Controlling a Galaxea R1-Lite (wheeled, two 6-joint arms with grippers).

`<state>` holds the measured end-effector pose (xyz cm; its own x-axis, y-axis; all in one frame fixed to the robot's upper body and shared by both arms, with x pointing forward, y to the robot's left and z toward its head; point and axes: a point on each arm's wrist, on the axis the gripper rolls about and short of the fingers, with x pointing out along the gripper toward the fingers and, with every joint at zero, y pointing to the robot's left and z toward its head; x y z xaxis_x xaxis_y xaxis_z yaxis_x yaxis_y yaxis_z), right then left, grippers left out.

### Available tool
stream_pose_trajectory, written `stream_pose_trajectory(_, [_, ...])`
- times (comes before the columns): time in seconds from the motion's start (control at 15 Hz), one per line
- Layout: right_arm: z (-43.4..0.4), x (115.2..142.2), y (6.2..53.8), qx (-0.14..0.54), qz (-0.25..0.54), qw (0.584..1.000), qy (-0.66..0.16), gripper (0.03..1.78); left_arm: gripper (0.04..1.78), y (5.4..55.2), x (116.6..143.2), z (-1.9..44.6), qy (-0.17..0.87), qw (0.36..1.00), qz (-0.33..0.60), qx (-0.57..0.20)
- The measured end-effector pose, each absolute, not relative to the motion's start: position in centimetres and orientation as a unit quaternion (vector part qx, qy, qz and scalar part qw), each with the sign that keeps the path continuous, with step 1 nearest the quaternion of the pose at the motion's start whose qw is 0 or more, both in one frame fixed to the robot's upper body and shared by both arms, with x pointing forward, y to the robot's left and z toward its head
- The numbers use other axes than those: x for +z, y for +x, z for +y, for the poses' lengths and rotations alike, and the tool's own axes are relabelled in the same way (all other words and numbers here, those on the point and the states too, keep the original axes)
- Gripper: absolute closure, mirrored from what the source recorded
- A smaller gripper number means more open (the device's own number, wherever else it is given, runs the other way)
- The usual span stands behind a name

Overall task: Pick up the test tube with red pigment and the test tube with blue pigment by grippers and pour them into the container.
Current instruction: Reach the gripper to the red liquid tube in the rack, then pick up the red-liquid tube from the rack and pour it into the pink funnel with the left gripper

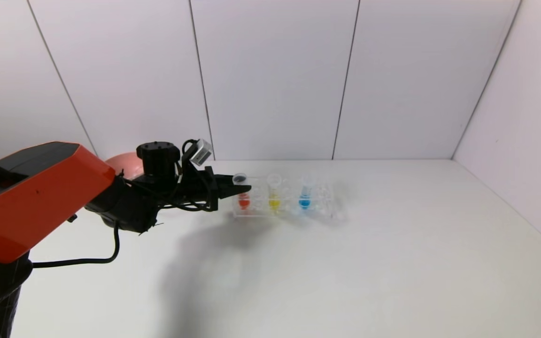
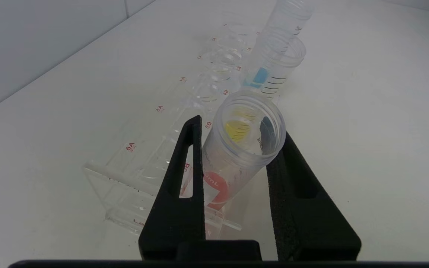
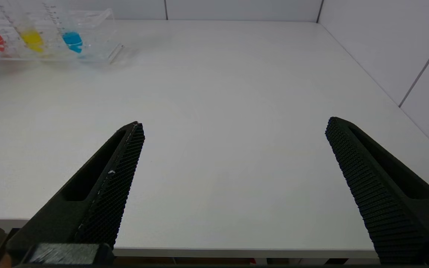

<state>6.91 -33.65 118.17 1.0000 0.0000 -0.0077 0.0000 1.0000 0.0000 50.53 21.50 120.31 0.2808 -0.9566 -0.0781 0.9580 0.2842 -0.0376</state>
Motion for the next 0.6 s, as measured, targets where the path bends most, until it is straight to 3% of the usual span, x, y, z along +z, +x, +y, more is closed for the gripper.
stream_pose_trajectory(0.6, [-33.65,118.17,6.91,0.000,0.004,1.000,0.000,0.04,1.32,50.62,121.12,21.36,0.011,0.800,0.034,-0.599])
